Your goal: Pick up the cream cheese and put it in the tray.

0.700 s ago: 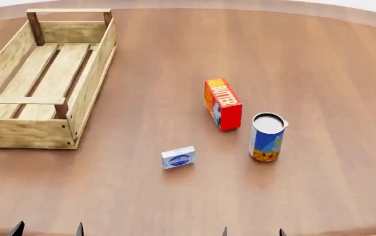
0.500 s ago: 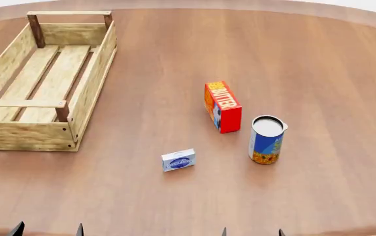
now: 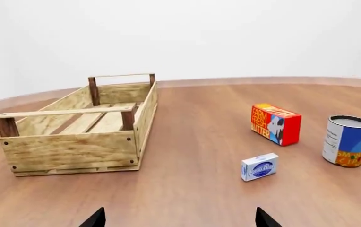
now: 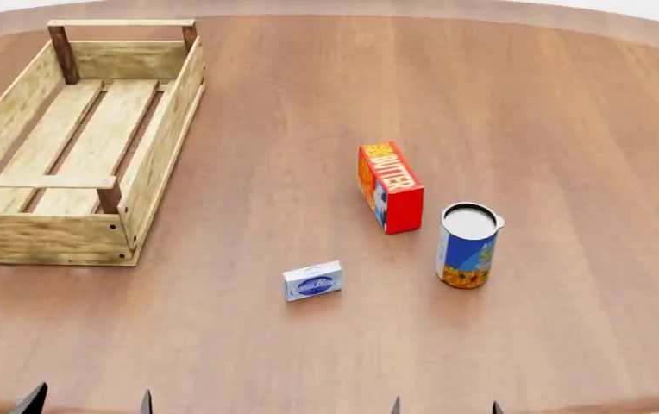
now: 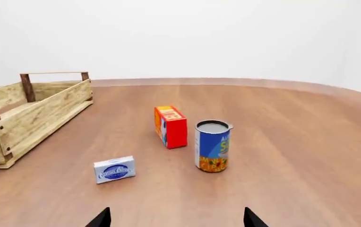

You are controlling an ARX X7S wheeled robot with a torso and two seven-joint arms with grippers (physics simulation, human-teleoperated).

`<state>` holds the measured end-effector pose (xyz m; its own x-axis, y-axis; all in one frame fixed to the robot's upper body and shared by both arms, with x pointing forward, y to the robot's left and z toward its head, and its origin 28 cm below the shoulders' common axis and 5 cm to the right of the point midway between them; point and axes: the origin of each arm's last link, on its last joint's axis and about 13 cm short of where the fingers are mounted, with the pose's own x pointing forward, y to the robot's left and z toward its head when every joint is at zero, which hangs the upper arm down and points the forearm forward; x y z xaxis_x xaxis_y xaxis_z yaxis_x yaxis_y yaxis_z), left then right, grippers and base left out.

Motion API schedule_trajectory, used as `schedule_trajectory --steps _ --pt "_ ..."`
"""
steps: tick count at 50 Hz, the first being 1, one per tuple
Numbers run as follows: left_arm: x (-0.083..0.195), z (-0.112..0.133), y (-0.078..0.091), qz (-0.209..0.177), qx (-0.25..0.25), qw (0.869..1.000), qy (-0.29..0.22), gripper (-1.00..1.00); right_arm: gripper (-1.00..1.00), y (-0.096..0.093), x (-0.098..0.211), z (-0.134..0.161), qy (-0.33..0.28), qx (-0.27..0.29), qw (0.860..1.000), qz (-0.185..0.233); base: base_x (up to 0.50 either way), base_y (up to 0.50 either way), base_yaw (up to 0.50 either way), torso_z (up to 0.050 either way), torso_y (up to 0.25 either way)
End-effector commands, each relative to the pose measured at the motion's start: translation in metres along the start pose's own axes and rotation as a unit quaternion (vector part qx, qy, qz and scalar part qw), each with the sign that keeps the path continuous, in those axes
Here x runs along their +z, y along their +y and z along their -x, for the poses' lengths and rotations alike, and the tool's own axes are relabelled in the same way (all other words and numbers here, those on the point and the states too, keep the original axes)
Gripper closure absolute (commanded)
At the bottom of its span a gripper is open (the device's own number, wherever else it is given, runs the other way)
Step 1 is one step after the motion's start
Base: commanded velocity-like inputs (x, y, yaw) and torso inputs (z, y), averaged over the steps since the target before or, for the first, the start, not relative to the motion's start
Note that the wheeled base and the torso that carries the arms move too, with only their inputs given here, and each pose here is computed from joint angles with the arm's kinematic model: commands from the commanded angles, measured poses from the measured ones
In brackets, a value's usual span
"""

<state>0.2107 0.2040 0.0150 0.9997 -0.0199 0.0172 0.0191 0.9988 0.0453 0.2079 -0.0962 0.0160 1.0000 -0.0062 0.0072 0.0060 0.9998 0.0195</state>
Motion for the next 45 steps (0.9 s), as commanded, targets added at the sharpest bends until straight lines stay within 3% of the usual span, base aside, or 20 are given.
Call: schedule_trajectory --steps 1,9,19,22,38,45 --pt "0.008 0.0 0.0 0.012 0.019 1.0 0.001 -1.0 -1.0 0.0 0.016 -0.001 -0.024 0.002 1.0 0.0 0.0 0.0 0.0 0.0 0.0" --pt "0.035 0.002 -0.001 0.0 0.037 0.999 -0.021 -1.0 -1.0 0.002 0.052 0.003 -0.074 0.005 0.997 -0.02 0.0 0.0 0.0 0.0 0.0" --pt "0.092 0.008 -0.002 -0.045 0.045 0.992 -0.111 -1.0 -1.0 0.006 0.118 0.022 -0.169 0.02 0.984 -0.046 0.0 0.0 0.0 0.0 0.0" --pt "0.109 0.011 0.0 -0.042 0.046 0.989 -0.137 -1.0 -1.0 0.008 0.132 0.029 -0.188 0.023 0.981 -0.045 0.0 0.0 0.0 0.0 0.0" --pt "0.142 0.014 0.008 -0.038 0.072 0.976 -0.201 -1.0 -1.0 0.008 0.173 0.031 -0.256 0.02 0.965 -0.06 0.0 0.0 0.0 0.0 0.0" --pt "0.156 0.026 0.01 -0.048 0.097 0.968 -0.225 -1.0 -1.0 0.01 0.187 0.038 -0.28 0.023 0.957 -0.074 0.0 0.0 0.0 0.0 0.0"
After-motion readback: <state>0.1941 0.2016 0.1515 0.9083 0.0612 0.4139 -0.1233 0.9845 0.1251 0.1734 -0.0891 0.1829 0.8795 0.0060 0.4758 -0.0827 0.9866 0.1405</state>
